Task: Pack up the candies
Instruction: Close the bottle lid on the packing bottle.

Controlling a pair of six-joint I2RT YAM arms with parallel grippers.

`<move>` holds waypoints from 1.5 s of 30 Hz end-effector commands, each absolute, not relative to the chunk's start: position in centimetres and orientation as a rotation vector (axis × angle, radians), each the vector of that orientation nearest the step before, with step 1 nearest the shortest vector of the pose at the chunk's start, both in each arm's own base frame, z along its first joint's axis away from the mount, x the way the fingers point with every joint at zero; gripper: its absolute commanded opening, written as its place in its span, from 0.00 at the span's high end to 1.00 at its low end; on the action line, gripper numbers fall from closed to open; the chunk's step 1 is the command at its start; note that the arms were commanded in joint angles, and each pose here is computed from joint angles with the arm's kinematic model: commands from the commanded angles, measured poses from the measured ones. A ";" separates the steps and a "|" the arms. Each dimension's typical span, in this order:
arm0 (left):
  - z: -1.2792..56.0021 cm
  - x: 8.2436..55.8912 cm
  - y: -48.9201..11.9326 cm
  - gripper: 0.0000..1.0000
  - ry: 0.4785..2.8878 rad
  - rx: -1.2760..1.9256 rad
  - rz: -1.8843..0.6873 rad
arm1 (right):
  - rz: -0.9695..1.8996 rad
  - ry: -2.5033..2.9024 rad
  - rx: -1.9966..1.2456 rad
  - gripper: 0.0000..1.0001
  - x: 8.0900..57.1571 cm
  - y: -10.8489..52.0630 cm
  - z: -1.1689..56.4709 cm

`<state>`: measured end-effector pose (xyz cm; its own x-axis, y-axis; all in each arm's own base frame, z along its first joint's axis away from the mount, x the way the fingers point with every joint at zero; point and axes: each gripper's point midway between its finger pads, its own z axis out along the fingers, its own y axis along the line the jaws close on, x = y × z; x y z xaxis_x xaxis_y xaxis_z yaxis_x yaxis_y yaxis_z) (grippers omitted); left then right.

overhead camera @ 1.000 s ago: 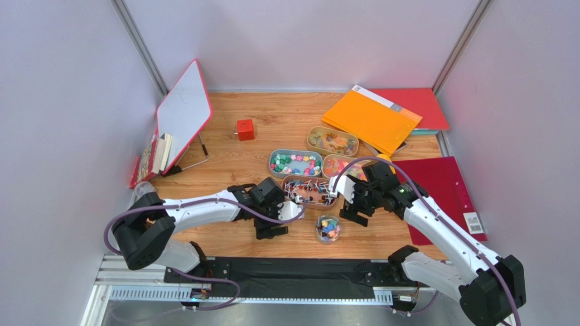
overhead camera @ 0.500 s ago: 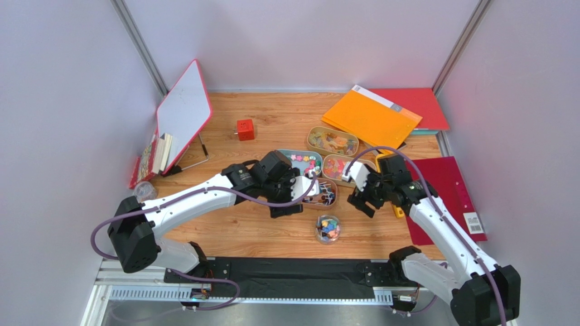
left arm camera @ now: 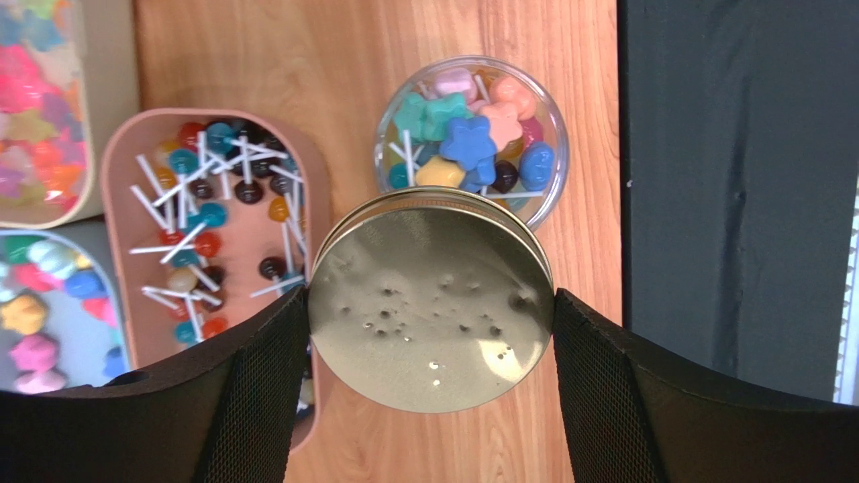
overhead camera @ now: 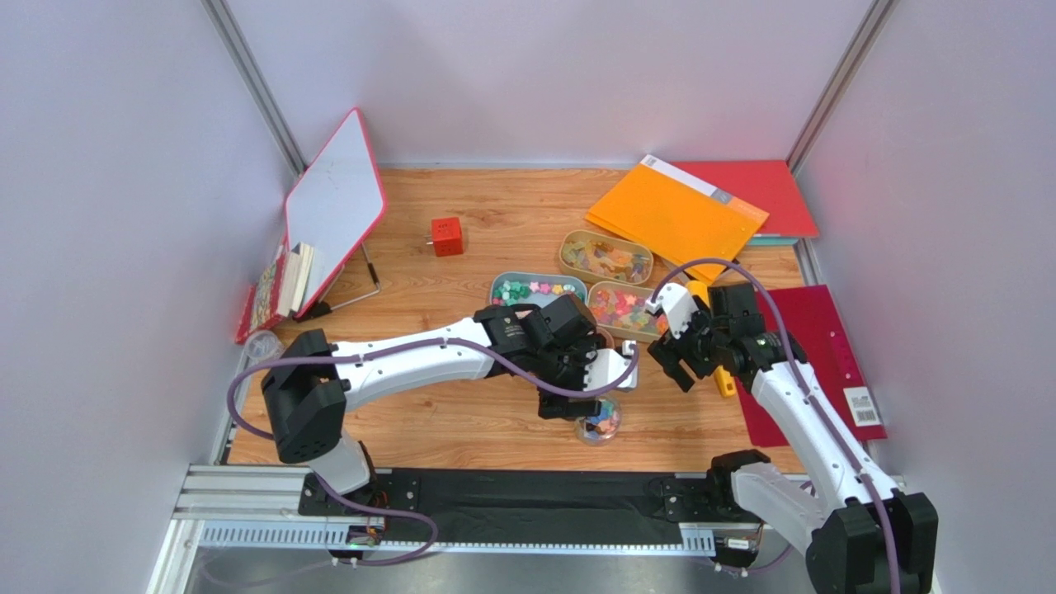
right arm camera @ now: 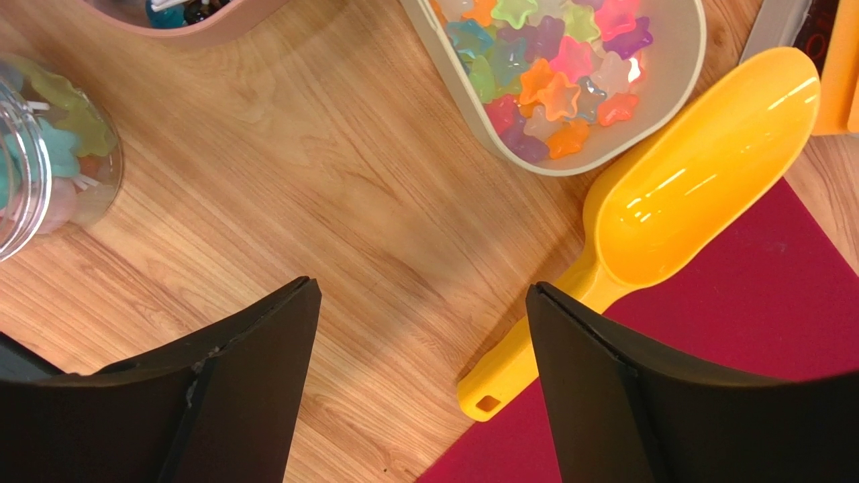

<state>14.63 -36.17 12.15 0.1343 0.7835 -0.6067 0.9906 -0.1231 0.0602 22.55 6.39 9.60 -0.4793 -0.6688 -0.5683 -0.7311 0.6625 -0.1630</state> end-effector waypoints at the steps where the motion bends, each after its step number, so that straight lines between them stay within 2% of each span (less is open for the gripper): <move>1: 13.1 14.1 -38.0 0.32 1.691 1.936 -0.677 | 0.121 2.254 -0.996 0.20 23.0 6.1 10.8; 16: 10.3 12.6 -40.7 0.30 1.728 1.976 -0.732 | 0.157 2.246 -1.000 0.21 21.7 6.3 10.3; 39: 9.5 11.3 -43.0 0.27 1.747 1.987 -0.771 | 0.162 2.243 -0.960 0.21 21.6 5.9 10.4; 45: 9.4 11.5 -43.1 0.19 1.740 1.988 -0.730 | 0.162 2.236 -0.960 0.20 21.6 5.9 10.4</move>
<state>11.61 -41.71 8.01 0.0788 0.8061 -0.5866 0.9877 -0.1429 -0.0637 21.55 5.54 10.06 -0.4915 -0.6213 -0.6102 -0.6909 0.7047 -0.1610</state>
